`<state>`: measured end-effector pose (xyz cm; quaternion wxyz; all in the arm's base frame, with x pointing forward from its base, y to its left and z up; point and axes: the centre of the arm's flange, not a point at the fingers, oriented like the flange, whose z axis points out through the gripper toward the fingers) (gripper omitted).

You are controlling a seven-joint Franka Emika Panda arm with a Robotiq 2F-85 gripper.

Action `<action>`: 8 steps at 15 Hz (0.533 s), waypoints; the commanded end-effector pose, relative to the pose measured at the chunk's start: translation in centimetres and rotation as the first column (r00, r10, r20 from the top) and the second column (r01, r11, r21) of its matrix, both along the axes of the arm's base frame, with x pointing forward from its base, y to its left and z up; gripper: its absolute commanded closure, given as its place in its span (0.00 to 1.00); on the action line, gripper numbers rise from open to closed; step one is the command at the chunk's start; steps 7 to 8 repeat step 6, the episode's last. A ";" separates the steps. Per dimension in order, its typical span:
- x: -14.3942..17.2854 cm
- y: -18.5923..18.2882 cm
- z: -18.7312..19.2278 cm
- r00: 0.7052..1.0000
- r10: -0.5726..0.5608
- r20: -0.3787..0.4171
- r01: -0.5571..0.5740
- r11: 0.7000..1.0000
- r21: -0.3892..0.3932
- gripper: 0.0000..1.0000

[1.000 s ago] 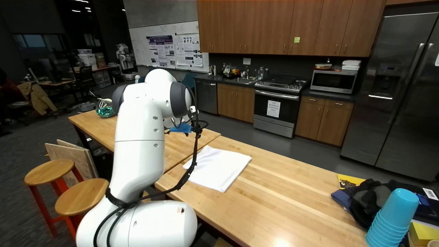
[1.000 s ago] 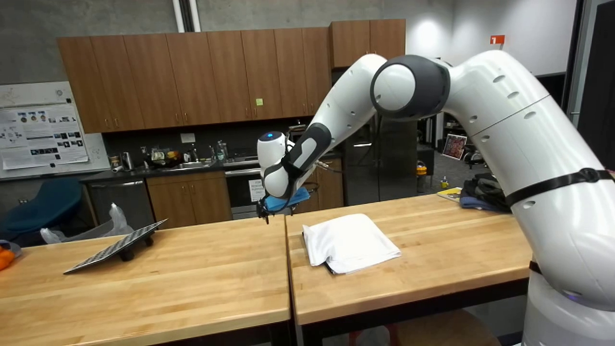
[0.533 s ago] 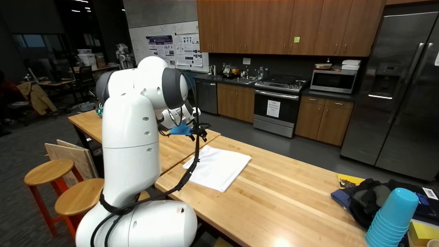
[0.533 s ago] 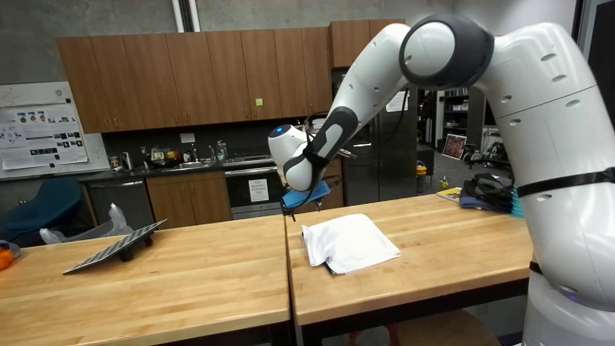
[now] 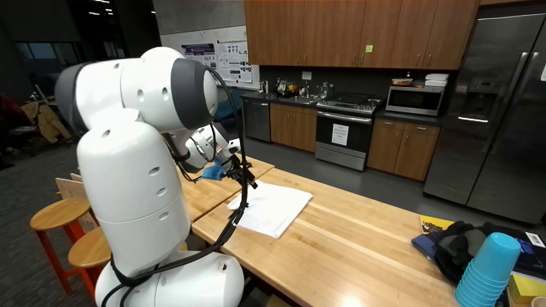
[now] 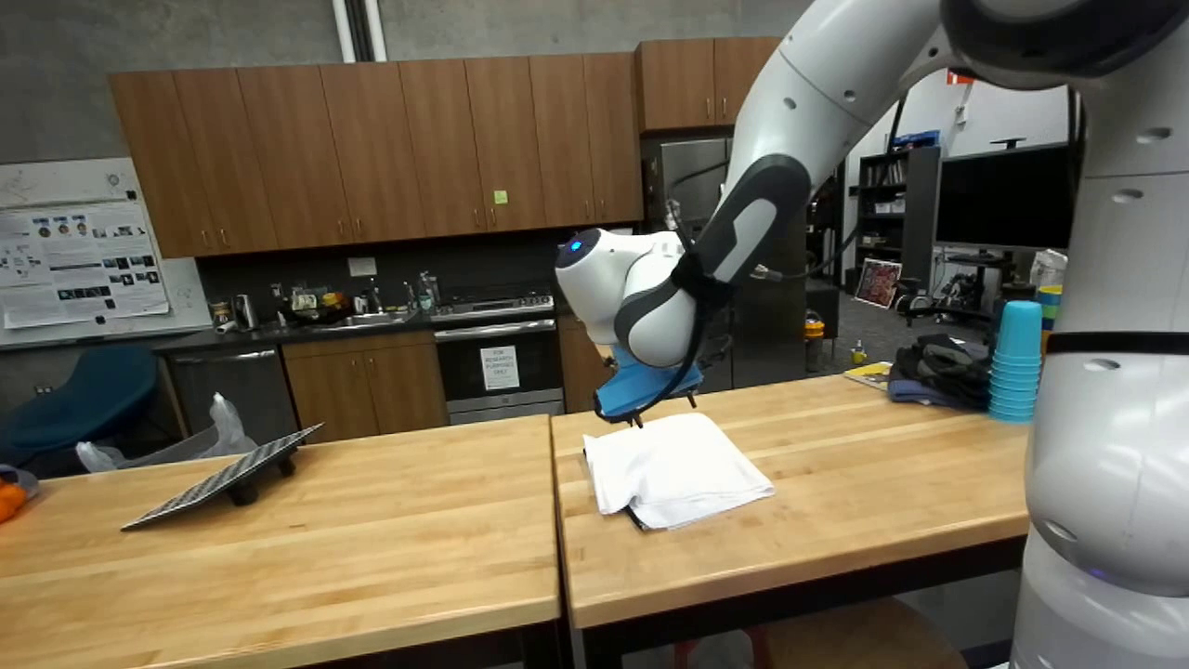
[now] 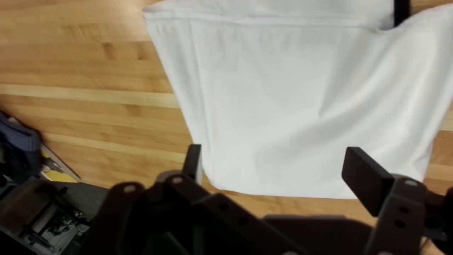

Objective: Fold the white towel in half from right to left.

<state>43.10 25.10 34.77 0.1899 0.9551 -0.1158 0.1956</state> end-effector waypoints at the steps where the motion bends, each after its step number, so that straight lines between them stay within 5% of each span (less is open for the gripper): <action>1: -0.8 -0.5 0.1 1.000 -0.009 0.004 0.009 1.000 -0.002 0.00; 8: -1.4 -1.1 0.2 1.000 -0.021 0.010 0.021 1.000 -0.002 0.00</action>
